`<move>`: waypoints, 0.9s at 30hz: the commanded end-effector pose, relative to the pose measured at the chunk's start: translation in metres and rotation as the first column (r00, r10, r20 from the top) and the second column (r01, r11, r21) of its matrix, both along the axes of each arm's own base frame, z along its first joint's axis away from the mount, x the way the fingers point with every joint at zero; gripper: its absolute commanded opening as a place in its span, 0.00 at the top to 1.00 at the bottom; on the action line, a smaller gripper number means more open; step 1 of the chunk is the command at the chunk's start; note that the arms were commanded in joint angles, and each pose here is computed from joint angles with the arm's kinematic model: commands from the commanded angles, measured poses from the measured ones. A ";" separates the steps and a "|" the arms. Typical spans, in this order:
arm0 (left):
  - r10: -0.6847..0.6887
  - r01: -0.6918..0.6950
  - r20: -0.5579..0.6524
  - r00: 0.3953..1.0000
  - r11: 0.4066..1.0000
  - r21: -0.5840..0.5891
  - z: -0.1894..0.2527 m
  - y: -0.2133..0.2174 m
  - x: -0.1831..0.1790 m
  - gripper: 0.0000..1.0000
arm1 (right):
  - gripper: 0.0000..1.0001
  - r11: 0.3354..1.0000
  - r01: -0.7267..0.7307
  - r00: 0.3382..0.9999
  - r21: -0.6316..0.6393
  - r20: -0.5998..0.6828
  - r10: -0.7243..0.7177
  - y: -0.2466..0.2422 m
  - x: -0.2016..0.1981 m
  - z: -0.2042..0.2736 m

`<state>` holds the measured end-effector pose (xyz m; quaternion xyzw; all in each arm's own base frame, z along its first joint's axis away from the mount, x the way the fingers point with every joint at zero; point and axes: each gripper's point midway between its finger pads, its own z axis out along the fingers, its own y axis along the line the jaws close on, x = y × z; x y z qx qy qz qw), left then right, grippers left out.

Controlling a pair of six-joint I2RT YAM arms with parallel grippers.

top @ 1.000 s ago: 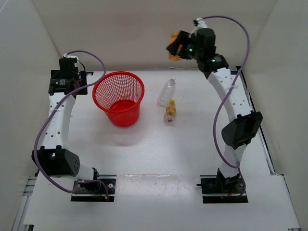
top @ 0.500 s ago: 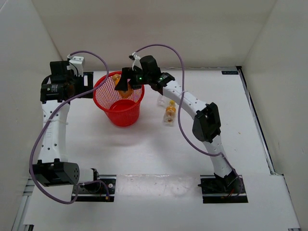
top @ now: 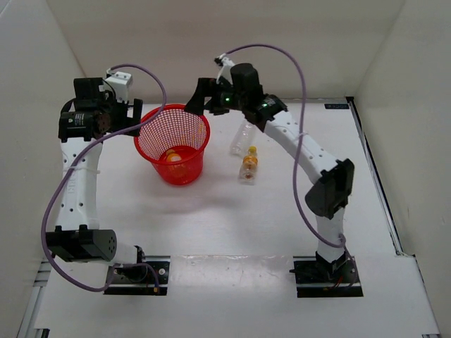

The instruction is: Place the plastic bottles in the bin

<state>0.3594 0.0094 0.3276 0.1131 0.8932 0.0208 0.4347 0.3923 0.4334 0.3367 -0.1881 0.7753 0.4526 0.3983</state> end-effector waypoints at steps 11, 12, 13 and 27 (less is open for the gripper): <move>0.257 -0.261 -0.135 0.957 0.965 -0.010 -0.060 0.046 0.002 0.00 | 0.00 0.732 0.244 0.743 -0.636 -0.362 -0.563 -0.174 -0.016 -0.179; 0.235 -0.244 -0.155 0.959 0.969 -0.041 -0.063 0.043 0.003 0.00 | 0.00 0.725 0.228 0.742 -0.650 -0.366 -0.562 -0.176 -0.019 -0.189; 0.203 -0.217 -0.158 0.966 0.974 -0.071 -0.063 0.036 0.004 0.00 | 0.00 0.718 0.217 0.736 -0.662 -0.373 -0.566 -0.178 -0.022 -0.208; 0.402 -0.408 -0.085 0.912 0.908 -0.091 -0.054 0.078 -0.008 0.00 | 0.00 0.684 0.130 0.711 -0.718 -0.413 -0.569 -0.193 -0.035 -0.285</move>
